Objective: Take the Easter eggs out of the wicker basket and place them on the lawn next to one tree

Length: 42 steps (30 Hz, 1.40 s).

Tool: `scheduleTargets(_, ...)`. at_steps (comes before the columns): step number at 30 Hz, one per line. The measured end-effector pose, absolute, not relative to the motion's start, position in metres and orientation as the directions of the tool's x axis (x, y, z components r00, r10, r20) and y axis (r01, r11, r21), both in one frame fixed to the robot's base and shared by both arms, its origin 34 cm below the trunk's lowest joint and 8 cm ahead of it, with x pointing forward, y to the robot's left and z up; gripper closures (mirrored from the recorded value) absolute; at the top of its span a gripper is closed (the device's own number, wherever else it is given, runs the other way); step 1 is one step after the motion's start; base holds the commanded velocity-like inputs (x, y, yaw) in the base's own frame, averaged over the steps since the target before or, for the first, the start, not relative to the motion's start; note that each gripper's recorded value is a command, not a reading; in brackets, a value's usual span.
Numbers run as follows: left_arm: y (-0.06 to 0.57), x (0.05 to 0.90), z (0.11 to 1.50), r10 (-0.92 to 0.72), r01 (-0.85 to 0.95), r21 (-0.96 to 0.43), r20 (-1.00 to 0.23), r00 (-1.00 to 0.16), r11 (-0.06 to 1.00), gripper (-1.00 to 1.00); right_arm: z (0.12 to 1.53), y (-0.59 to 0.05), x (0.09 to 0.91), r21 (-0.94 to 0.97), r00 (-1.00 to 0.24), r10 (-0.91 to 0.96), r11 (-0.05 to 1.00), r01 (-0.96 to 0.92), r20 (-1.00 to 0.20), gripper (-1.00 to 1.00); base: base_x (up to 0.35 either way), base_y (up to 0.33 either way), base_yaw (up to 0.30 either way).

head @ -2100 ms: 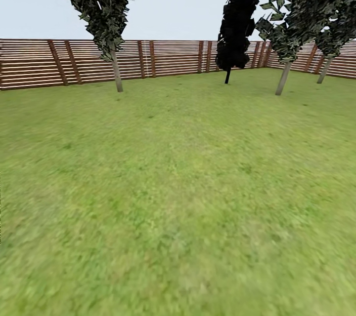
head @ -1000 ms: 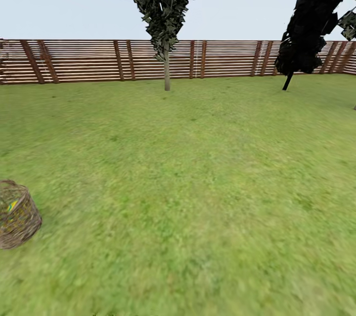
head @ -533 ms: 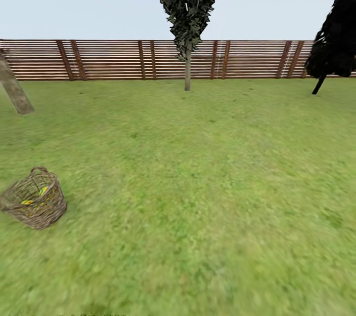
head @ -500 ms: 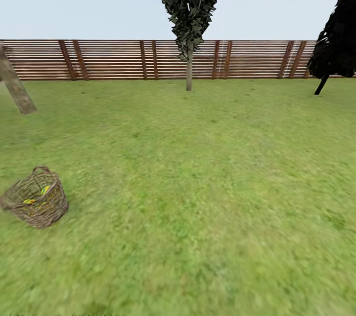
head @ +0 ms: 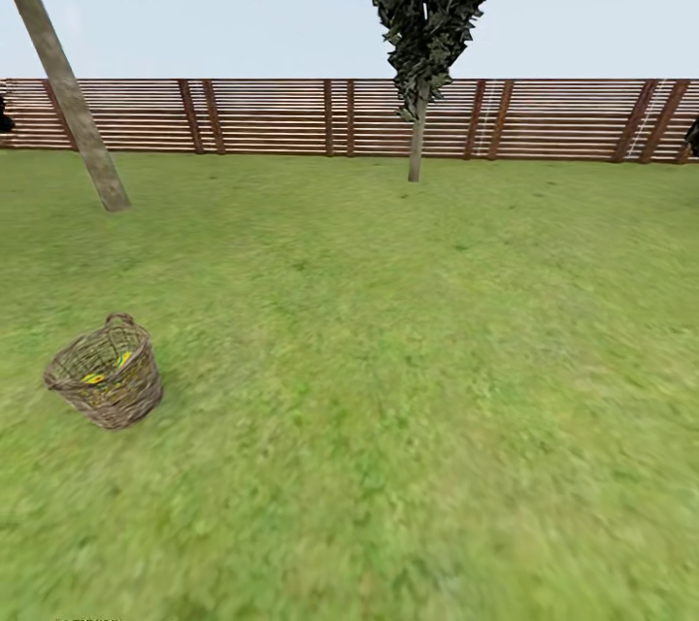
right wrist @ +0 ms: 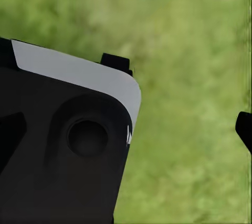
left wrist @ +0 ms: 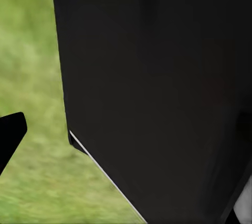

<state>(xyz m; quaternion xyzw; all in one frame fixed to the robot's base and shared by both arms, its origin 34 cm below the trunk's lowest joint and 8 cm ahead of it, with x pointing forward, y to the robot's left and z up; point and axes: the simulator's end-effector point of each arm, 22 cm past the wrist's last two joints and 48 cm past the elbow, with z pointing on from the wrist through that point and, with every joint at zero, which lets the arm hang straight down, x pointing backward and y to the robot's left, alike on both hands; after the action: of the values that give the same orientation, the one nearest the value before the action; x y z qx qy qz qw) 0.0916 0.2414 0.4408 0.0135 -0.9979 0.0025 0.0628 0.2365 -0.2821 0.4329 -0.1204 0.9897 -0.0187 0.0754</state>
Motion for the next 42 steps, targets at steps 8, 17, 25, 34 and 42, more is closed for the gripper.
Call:
scheduleTargets(8,0.2414,0.0916,0.4408,-0.027,-0.028,-0.003,0.126,-0.992,1.0,-1.0,0.4329,-0.2821,0.2365,-0.055,-0.96,-0.241,0.97,-0.235,-0.145,-1.0,0.234,-0.234,0.286)
scheduleTargets(17,0.2414,0.0922,0.4407,-0.027,-0.028,-0.003,0.124,-0.992,1.0,-1.0,0.4331,-0.282,0.2371,-0.056,-0.959,-0.241,0.97,-0.235,-0.146,-1.0,0.234,-0.234,0.285)
scheduleTargets(25,0.2414,0.0945,0.4404,-0.027,-0.027,-0.003,0.118,-0.993,1.0,-1.0,0.4337,-0.282,0.2396,-0.057,-0.958,-0.241,0.97,-0.235,-0.153,-1.0,0.234,-0.234,0.278)
scheduleTargets(34,0.2414,0.0971,0.4401,-0.027,-0.027,-0.004,0.111,-0.993,1.0,-1.0,0.4344,-0.282,0.2422,-0.059,-0.957,-0.241,0.97,-0.235,-0.159,-1.0,0.229,-0.232,0.277)
scheduleTargets(42,0.2414,0.0994,0.4399,-0.026,-0.027,-0.004,0.105,-0.994,1.0,-1.0,0.435,-0.282,0.2445,-0.06,-0.956,-0.241,0.97,-0.234,-0.165,-1.0,0.208,-0.211,0.277)
